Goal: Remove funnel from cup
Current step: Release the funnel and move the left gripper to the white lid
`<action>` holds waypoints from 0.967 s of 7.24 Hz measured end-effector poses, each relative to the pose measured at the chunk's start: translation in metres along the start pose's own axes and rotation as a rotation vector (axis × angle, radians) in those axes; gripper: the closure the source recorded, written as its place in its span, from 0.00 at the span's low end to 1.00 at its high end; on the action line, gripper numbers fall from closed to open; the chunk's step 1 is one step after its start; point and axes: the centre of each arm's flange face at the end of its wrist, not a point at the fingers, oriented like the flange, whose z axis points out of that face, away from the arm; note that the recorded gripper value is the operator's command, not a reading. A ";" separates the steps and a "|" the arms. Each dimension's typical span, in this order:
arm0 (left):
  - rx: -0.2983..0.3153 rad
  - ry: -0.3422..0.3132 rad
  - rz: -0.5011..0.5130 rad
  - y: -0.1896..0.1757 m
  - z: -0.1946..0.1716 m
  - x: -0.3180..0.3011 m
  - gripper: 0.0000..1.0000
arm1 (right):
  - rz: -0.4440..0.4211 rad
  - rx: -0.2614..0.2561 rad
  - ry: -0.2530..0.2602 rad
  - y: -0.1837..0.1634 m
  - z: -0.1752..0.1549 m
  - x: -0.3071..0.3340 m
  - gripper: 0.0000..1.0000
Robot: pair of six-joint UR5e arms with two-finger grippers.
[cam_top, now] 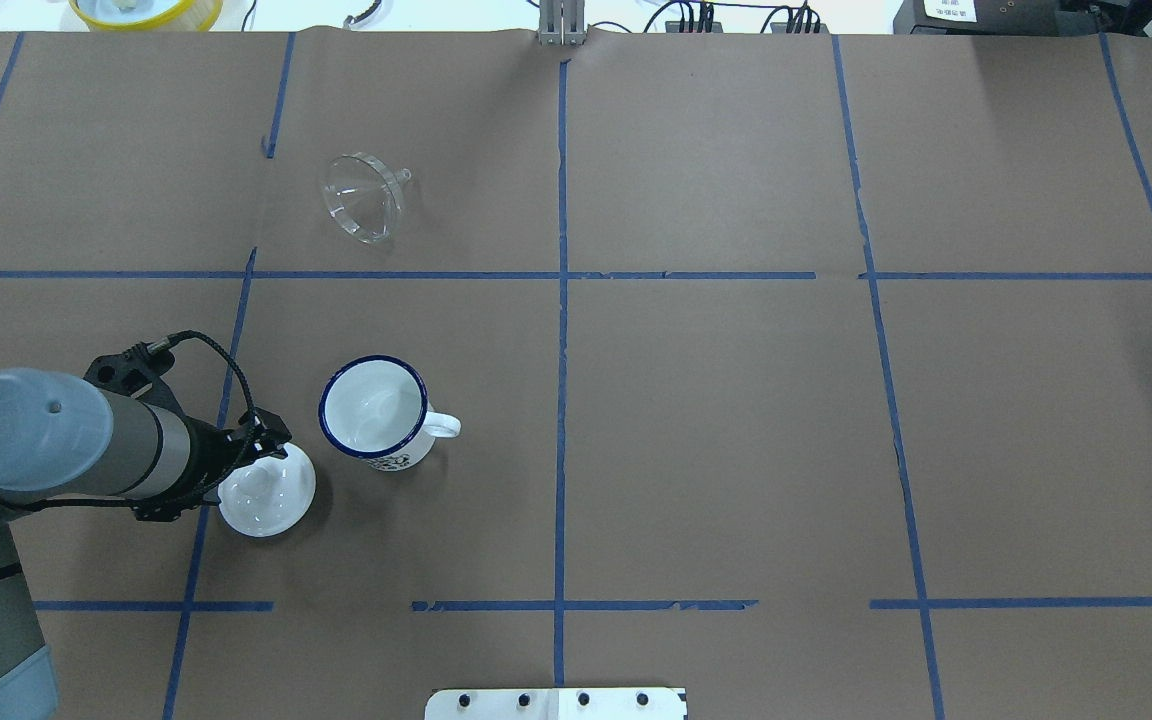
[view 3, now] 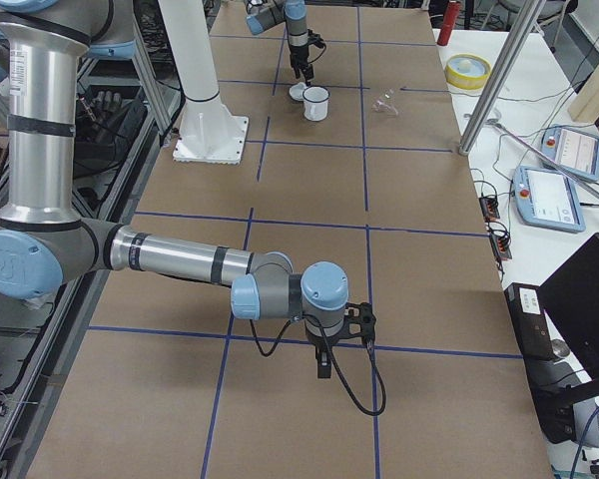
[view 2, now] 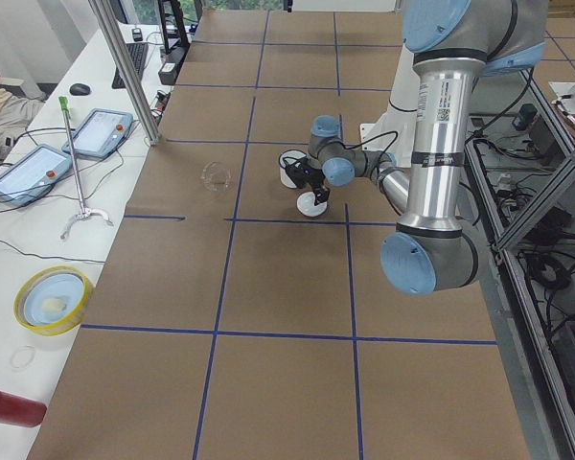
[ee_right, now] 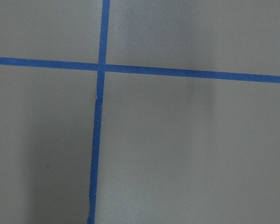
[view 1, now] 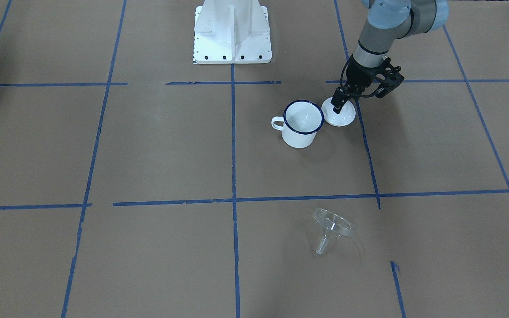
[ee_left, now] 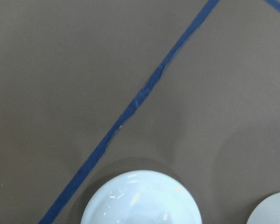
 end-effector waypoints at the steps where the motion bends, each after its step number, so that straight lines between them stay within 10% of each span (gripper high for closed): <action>1: -0.002 -0.004 0.003 0.002 0.002 -0.001 0.24 | 0.000 0.000 0.000 0.000 0.000 0.000 0.00; 2: -0.005 -0.006 0.006 0.004 0.003 -0.001 0.30 | 0.000 0.000 0.001 0.000 0.000 0.000 0.00; 4: -0.012 -0.013 0.005 0.008 0.006 -0.002 1.00 | 0.000 0.000 0.000 0.000 0.000 0.000 0.00; 7: -0.016 -0.003 -0.032 0.011 -0.001 0.000 1.00 | 0.000 0.000 0.001 0.000 0.000 0.000 0.00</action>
